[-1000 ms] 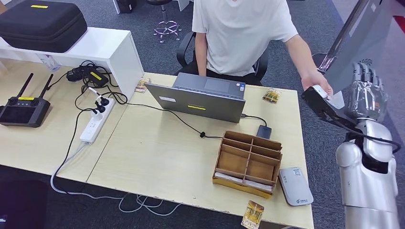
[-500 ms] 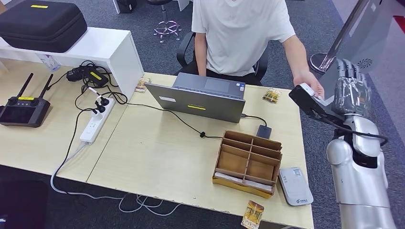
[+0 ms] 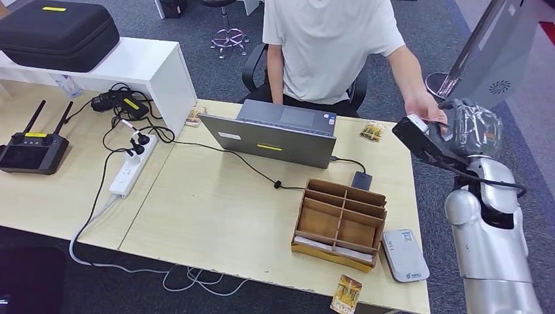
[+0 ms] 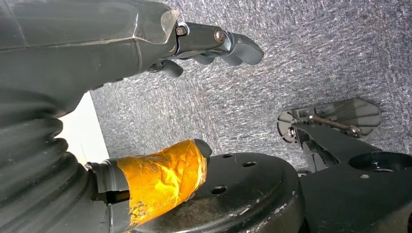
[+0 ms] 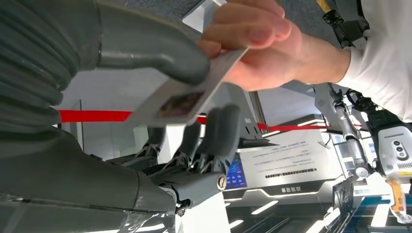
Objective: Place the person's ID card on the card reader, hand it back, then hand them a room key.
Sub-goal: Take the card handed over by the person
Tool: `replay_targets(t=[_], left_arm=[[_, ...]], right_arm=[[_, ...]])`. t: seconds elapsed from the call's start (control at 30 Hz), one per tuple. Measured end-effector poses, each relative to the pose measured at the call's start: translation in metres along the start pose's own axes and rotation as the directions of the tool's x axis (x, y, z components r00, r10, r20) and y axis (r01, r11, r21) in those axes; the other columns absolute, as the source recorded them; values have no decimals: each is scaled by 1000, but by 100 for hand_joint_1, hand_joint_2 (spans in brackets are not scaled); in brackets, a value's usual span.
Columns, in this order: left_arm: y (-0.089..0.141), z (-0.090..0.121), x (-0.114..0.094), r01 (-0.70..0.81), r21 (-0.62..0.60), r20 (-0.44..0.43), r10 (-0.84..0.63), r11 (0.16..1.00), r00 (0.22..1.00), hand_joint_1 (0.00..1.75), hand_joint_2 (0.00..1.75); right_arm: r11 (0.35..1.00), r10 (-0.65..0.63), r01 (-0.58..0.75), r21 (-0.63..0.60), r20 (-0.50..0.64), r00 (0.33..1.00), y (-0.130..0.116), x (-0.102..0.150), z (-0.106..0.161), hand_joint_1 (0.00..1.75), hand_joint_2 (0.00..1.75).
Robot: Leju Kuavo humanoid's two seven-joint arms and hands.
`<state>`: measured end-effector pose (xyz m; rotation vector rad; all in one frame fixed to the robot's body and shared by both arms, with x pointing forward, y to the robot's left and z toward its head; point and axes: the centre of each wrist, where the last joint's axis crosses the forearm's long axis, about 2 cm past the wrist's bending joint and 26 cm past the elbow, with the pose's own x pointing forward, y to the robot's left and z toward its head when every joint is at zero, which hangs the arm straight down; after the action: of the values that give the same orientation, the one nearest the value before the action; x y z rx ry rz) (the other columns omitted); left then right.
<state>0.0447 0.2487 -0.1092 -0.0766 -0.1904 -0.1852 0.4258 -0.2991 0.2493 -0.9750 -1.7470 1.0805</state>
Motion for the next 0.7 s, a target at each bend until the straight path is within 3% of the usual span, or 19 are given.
replay_targets(t=[0.7], left_arm=[[-1,0,0,-15,3,30,15,1000,999,0,175]], right_arm=[[1000,-6,6,-2,10,1000,0,1,-3,175,175]])
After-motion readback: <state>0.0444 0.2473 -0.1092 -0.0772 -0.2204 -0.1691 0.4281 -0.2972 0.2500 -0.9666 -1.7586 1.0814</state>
